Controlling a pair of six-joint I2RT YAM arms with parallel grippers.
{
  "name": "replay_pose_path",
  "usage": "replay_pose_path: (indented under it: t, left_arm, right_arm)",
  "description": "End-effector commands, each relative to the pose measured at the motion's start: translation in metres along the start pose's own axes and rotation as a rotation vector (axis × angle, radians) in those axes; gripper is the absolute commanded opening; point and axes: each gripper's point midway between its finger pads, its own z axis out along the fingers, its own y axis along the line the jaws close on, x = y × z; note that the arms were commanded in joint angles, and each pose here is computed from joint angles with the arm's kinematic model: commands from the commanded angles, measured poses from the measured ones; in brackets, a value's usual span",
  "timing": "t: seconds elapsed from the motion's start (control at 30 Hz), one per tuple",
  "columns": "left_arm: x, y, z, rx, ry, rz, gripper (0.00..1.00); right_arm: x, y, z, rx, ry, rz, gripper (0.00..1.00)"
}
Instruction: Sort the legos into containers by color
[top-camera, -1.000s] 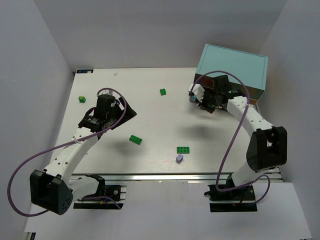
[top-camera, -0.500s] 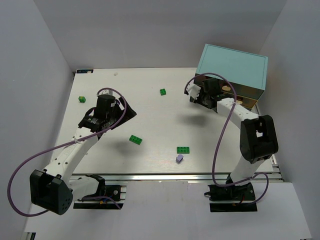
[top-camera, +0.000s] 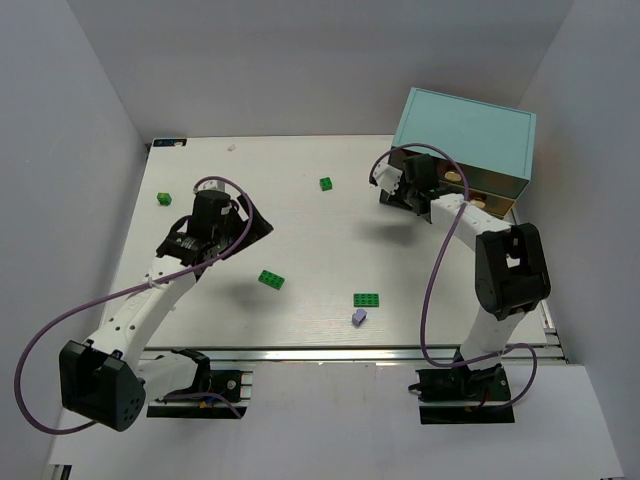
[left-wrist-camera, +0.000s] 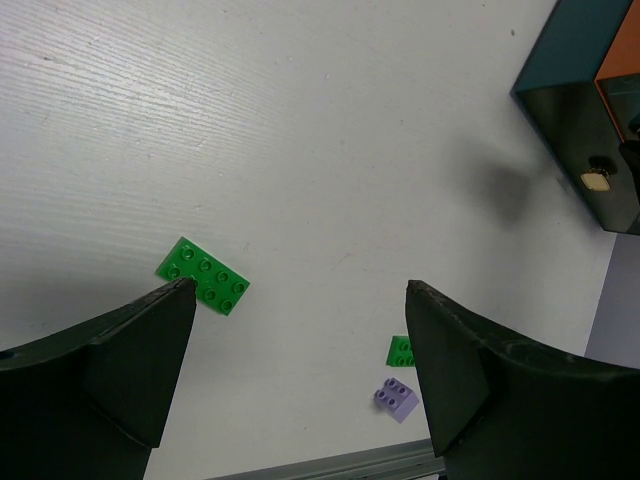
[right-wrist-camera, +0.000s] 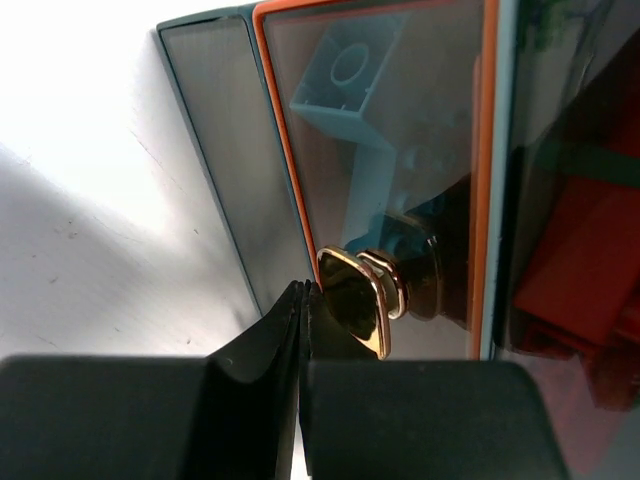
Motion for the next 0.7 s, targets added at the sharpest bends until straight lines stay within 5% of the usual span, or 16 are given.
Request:
replay_pose_path:
  t: [0.0,0.2,0.33,0.4,0.53,0.57,0.67]
  left_arm:
    - [-0.007,-0.004,-0.009,0.027,-0.041,0.002,0.96]
    - [-0.006,-0.003,-0.009,0.027,-0.043,0.002,0.96]
    - [-0.008,-0.005,-0.009,0.037,-0.049,0.003,0.96]
    - [-0.008,-0.007,-0.009,0.052,-0.056,0.006,0.96]
    - [-0.007,-0.01,-0.011,0.088,-0.065,0.008,0.96]
    - [-0.005,-0.01,-0.009,0.096,-0.064,0.008,0.96]
    - [-0.004,-0.009,-0.008,0.096,-0.064,0.011,0.96]
  right_arm:
    - [-0.009,-0.037,-0.003,0.118,-0.021,0.001,0.0]
    - [-0.009,-0.038,-0.006,0.103,-0.03,0.005,0.0]
    - [-0.033,0.003,-0.032,-0.145,-0.183,0.001,0.06]
    - [-0.054,0.014,-0.062,-0.219,-0.314,0.033,0.21]
    - [-0.07,0.02,-0.108,-0.269,-0.436,0.23,0.79]
    - [-0.07,0.019,-0.118,-0.266,-0.45,0.277,0.87]
    - [-0.062,0.023,-0.136,-0.3,-0.433,0.501,0.89]
